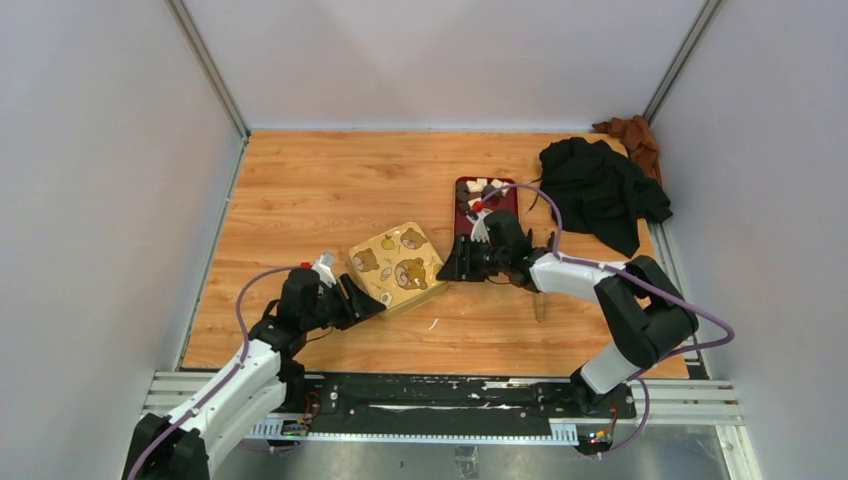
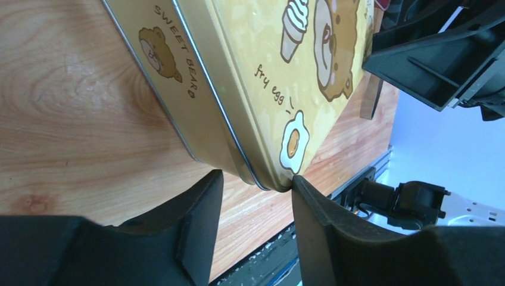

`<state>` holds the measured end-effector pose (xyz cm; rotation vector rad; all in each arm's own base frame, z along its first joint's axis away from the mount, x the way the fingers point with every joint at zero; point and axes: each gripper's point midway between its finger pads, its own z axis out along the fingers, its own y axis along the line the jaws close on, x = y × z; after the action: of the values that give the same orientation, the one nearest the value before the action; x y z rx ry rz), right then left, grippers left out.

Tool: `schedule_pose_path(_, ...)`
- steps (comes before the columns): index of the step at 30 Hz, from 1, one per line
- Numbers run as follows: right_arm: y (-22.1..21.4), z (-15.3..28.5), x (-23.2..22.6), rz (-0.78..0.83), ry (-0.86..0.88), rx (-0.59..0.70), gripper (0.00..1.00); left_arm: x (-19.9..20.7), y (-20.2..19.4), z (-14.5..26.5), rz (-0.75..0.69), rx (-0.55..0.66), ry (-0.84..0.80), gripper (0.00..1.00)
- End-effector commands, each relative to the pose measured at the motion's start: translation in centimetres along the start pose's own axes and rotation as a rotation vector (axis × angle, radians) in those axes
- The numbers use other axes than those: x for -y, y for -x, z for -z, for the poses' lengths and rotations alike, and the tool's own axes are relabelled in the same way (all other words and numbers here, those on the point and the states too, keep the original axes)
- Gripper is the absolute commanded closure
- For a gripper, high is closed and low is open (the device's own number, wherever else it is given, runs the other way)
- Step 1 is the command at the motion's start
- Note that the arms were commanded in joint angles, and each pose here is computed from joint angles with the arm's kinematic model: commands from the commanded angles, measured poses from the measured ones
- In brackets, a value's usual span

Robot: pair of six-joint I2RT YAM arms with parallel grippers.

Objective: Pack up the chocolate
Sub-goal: Close the box lid on the packing box.

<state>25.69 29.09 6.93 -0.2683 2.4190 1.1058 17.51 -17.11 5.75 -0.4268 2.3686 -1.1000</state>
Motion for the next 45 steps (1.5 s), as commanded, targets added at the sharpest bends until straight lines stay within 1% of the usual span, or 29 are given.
schedule_pose_path(1, -3.3, 0.1, 1.9, 0.001, -0.105, -0.094, 0.51, -6.4, -5.1, 0.7, 0.041, -0.142, 0.199, 0.52)
schedule_pose_path(4, -3.9, 0.0, 2.4, 0.027, -0.157, -0.116, 0.52, -7.8, -6.0, 1.3, 0.046, -0.158, 0.253, 0.56)
schedule_pose_path(7, -4.6, 0.0, 3.3, 0.061, -0.235, -0.133, 0.52, -8.4, -6.1, 1.7, 0.053, -0.149, 0.284, 0.6)
schedule_pose_path(10, -4.7, 0.2, 4.3, 0.08, -0.292, -0.14, 0.51, -8.0, -5.7, 1.4, 0.056, -0.134, 0.266, 0.64)
schedule_pose_path(12, -4.0, 0.1, 4.6, 0.107, -0.313, -0.132, 0.51, -7.2, -5.5, 1.0, 0.067, -0.138, 0.234, 0.64)
schedule_pose_path(15, -1.4, 0.0, 4.0, 0.156, -0.299, -0.107, 0.5, -4.9, -4.5, 0.0, 0.082, -0.128, 0.147, 0.64)
schedule_pose_path(17, 1.0, 0.1, 3.4, 0.181, -0.287, -0.069, 0.5, -3.2, -3.9, -0.6, 0.078, -0.125, 0.105, 0.64)
schedule_pose_path(20, 4.8, 0.5, 2.3, 0.21, -0.271, -0.015, 0.5, 0.1, -3.6, -1.7, 0.03, -0.123, 0.044, 0.63)
schedule_pose_path(23, 7.2, 1.2, 1.3, 0.212, -0.248, 0.022, 0.48, 1.8, -3.0, -2.2, 0.007, -0.102, 0.038, 0.63)
schedule_pose_path(24, 7.7, 1.5, 1.0, 0.21, -0.244, 0.035, 0.47, 2.1, -2.6, -2.2, 0.011, -0.088, 0.035, 0.62)
schedule_pose_path(27, 8.4, 3.0, 0.3, 0.186, -0.24, 0.079, 0.42, 3.1, -1.5, -1.8, 0.033, -0.023, 0.003, 0.53)
schedule_pose_path(30, 7.9, 4.5, 0.0, 0.135, -0.247, 0.119, 0.38, 3.8, -0.6, -1.1, 0.068, 0.035, -0.022, 0.44)
schedule_pose_path(33, 6.3, 5.8, -0.3, 0.057, -0.227, 0.157, 0.38, 3.1, -0.3, -0.2, 0.054, 0.06, 0.024, 0.34)
schedule_pose_path(36, 3.9, 6.6, -0.2, -0.044, -0.203, 0.178, 0.37, 2.4, 0.1, 0.3, 0.044, 0.09, 0.066, 0.26)
schedule_pose_path(40, 0.6, 7.0, -0.6, -0.147, -0.17, 0.197, 0.35, 2.0, -0.3, -0.2, 0.055, 0.075, 0.07, 0.25)
schedule_pose_path(45, -1.3, 6.8, -1.2, -0.237, -0.138, 0.243, 0.31, 3.0, -0.3, -1.3, 0.059, 0.05, 0.023, 0.25)
